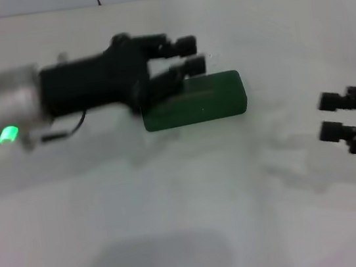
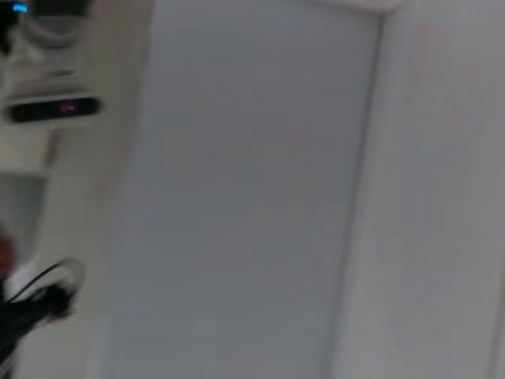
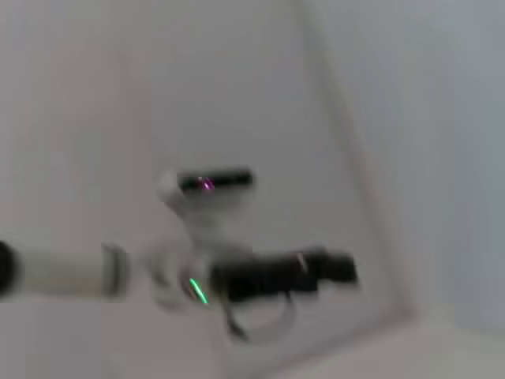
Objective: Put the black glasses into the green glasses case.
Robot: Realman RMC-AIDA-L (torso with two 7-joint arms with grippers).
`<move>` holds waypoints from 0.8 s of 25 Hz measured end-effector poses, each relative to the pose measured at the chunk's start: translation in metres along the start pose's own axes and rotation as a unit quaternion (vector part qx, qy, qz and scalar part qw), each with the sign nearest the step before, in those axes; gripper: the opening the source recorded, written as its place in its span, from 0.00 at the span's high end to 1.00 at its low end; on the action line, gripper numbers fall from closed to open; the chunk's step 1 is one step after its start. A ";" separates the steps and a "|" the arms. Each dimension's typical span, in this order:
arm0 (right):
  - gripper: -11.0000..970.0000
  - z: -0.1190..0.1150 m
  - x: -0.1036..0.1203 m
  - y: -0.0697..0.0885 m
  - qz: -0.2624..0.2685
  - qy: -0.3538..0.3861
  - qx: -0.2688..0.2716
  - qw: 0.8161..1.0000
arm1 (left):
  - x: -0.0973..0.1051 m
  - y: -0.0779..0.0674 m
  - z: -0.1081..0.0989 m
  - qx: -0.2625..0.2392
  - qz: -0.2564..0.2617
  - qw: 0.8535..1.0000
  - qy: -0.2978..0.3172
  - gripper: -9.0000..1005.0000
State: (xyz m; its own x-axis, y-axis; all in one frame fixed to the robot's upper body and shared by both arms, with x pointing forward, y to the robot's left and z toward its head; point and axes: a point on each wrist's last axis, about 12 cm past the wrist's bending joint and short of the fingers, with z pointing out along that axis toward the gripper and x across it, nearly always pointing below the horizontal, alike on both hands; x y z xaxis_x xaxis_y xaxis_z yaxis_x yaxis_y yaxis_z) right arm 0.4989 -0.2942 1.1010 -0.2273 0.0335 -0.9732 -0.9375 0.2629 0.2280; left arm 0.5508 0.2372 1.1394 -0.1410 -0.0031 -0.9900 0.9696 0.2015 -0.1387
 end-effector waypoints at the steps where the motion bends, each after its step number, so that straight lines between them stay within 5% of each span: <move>1: 0.57 0.009 -0.005 0.002 -0.016 -0.008 -0.029 0.999 | 0.008 -0.012 -0.009 0.007 0.014 1.000 -0.020 0.69; 3: 0.56 0.022 -0.012 0.006 -0.040 -0.018 -0.077 0.996 | 0.017 -0.028 -0.022 0.008 0.030 0.999 -0.045 0.67; 6: 0.41 0.043 -0.023 0.007 -0.060 -0.027 -0.124 0.990 | 0.024 -0.035 -0.037 0.008 0.016 0.999 -0.029 0.61; 12: 0.22 0.064 -0.036 -0.005 -0.074 -0.013 -0.129 0.989 | 0.031 -0.045 -0.060 0.020 -0.011 1.000 -0.013 0.45; 17: 0.12 0.072 -0.039 -0.007 -0.075 -0.007 -0.136 0.988 | 0.042 -0.050 -0.063 0.028 -0.022 0.999 0.025 0.21; 20: 0.12 0.076 -0.035 -0.007 -0.069 0.000 -0.136 0.988 | 0.045 -0.051 -0.065 0.026 -0.016 0.999 0.029 0.20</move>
State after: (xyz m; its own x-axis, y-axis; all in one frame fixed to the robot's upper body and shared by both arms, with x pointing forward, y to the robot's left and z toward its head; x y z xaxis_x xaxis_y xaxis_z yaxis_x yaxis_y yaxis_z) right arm 0.5334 -0.2242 1.1318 -0.0920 0.0163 -0.9956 -0.9958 -0.0043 0.0920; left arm 0.4816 0.2902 1.1038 -0.1823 0.0490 -0.9820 0.9733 0.1506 -0.1732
